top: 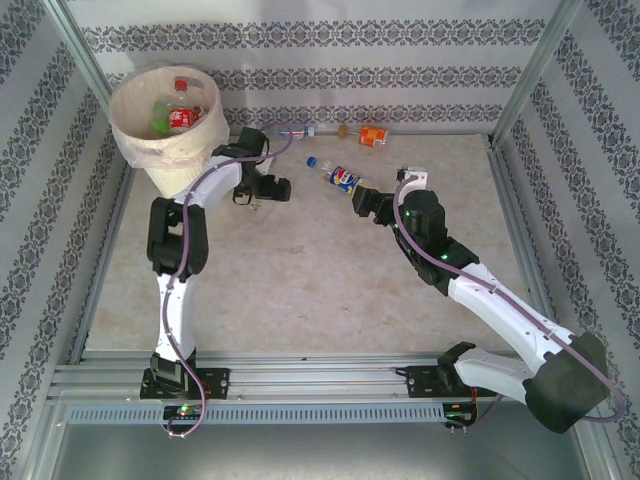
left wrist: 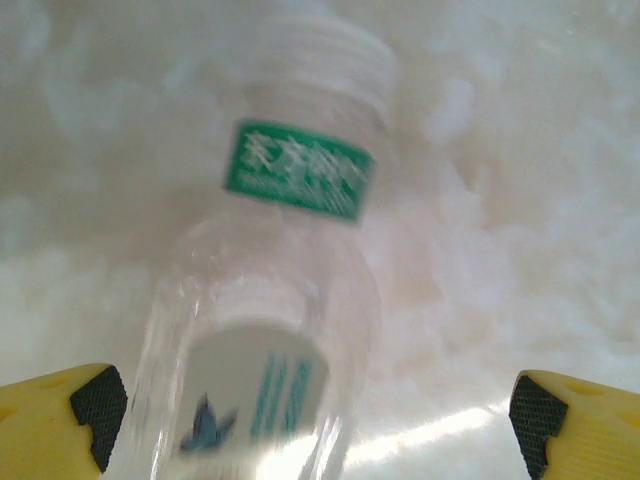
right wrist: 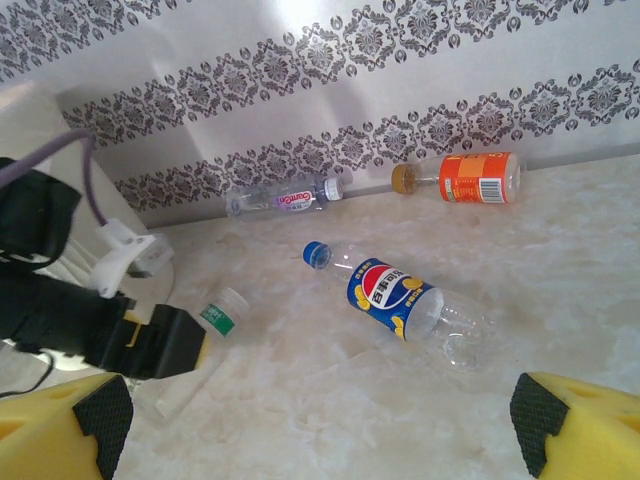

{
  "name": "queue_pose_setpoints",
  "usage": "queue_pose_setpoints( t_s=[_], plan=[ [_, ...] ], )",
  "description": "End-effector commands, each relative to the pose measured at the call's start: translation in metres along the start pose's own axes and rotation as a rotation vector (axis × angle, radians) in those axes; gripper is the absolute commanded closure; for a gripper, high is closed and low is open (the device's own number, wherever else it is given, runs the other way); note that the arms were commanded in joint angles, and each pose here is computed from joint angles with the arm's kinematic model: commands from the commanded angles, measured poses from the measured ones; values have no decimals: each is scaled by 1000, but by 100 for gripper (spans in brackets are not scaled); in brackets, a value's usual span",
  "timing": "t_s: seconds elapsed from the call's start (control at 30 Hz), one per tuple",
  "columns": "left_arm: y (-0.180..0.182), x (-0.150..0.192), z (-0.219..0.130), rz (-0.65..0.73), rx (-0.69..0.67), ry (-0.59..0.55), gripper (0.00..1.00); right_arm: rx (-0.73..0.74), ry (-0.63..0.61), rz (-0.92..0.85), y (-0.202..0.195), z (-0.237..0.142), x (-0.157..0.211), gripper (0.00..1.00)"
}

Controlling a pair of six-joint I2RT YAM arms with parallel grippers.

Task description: Put the plastic bottles in the bin

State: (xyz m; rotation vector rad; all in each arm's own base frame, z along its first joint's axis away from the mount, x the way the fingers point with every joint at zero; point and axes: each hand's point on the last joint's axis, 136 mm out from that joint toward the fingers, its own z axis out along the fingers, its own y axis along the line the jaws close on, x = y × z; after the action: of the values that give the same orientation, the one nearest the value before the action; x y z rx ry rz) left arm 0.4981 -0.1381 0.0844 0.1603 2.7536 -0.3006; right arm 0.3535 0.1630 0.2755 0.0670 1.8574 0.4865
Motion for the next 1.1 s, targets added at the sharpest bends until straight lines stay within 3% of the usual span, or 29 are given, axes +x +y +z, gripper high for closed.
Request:
queue_pose_setpoints(
  t_s=[0.0,0.2,0.67,1.07],
  plan=[
    [-23,1,-25,-107,101,-69,0,21,-7,1,-6,0,1,2],
    [-9,29,-19,-101,-73,-56,0,19,1,7,-6,4,4,2],
    [13,3,28,20,-186,-56,0,29,-3,6,-8,1,3,2],
    [20,3,39,38,-222,-47,32,21,9,-1,-6,5,4,2]
  ],
)
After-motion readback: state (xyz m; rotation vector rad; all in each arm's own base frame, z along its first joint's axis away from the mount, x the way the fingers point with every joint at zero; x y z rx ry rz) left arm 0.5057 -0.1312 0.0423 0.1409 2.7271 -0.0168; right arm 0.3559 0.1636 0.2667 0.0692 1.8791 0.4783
